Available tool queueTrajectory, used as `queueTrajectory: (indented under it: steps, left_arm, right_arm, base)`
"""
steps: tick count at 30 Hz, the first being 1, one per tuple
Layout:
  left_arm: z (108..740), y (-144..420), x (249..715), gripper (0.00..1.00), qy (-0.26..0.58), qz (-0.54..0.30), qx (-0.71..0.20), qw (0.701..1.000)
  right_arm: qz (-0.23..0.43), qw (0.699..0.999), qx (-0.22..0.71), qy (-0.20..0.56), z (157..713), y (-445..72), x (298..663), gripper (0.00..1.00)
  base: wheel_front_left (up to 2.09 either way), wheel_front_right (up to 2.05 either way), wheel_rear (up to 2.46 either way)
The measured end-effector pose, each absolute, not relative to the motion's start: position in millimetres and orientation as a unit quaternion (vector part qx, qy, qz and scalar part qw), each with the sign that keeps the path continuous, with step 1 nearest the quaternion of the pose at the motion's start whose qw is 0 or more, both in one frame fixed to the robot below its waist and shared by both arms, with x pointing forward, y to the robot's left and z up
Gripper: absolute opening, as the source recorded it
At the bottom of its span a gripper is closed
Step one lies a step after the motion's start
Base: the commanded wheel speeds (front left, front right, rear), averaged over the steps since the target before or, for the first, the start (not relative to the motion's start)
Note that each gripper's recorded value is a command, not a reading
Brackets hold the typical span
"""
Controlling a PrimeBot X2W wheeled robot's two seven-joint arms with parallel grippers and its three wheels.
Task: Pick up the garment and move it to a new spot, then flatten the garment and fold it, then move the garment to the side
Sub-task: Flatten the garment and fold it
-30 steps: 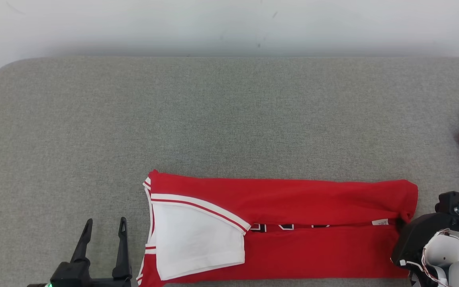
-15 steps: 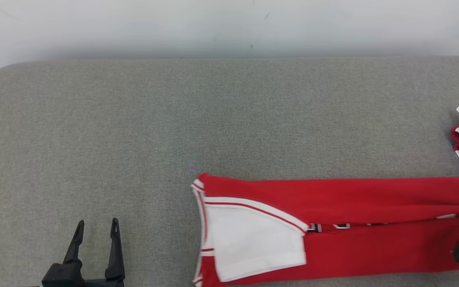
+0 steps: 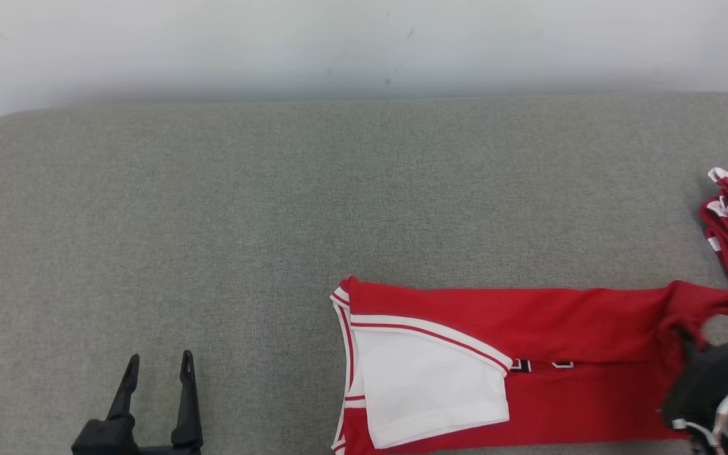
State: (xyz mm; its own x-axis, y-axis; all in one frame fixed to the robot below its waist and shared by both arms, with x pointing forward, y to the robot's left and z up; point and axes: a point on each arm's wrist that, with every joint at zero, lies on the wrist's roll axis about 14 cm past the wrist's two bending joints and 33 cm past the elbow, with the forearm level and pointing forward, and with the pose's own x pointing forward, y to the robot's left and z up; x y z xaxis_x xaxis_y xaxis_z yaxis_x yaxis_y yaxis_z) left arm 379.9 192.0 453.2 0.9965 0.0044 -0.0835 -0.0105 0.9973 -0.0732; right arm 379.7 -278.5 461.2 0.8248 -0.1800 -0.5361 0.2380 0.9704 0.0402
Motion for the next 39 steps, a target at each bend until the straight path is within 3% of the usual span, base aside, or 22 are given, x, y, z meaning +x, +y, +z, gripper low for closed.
queueTrajectory:
  steps: [8, 17, 23, 37, 38, 39]
  left_arm:
    - [453.0, 191.3, 376.9, 1.0, 0.042, 0.005, -0.042, 0.998]
    - [448.8, 197.3, 370.7, 1.0, 0.049, 0.015, -0.045, 0.998]
    - [448.0, 201.6, 366.3, 1.0, 0.051, 0.022, -0.047, 0.997]
    - [448.8, 206.9, 358.4, 1.0, 0.051, 0.03, -0.047, 0.997]
    - [448.9, 207.3, 357.9, 1.0, 0.05, 0.031, -0.047, 0.997]
    - [449.2, 207.4, 357.4, 1.0, 0.05, 0.031, -0.046, 0.997]
  right_arm:
    - [0.042, 0.955, 0.071, 0.284, 456.9, -181.4, 390.6, 0.0]
    - [0.19, 0.93, 0.072, 0.305, 445.8, -81.7, 387.8, 0.0]
    - [0.245, 0.915, 0.075, 0.311, 439.9, -42.8, 385.6, 0.0]
    - [0.296, 0.9, 0.074, 0.311, 431.3, -4.1, 388.8, 0.0]
    - [0.297, 0.899, 0.078, 0.312, 431.0, -3.0, 388.7, 0.81]
    - [0.299, 0.897, 0.085, 0.315, 430.0, -1.7, 387.6, 1.0]
  base:
    - [0.0, 0.0, 0.0]
    - [0.0, 0.0, 0.0]
    - [0.0, 0.0, 0.0]
    - [0.0, 0.0, 0.0]
    - [0.0, 0.0, 0.0]
    - [0.0, 0.0, 0.0]
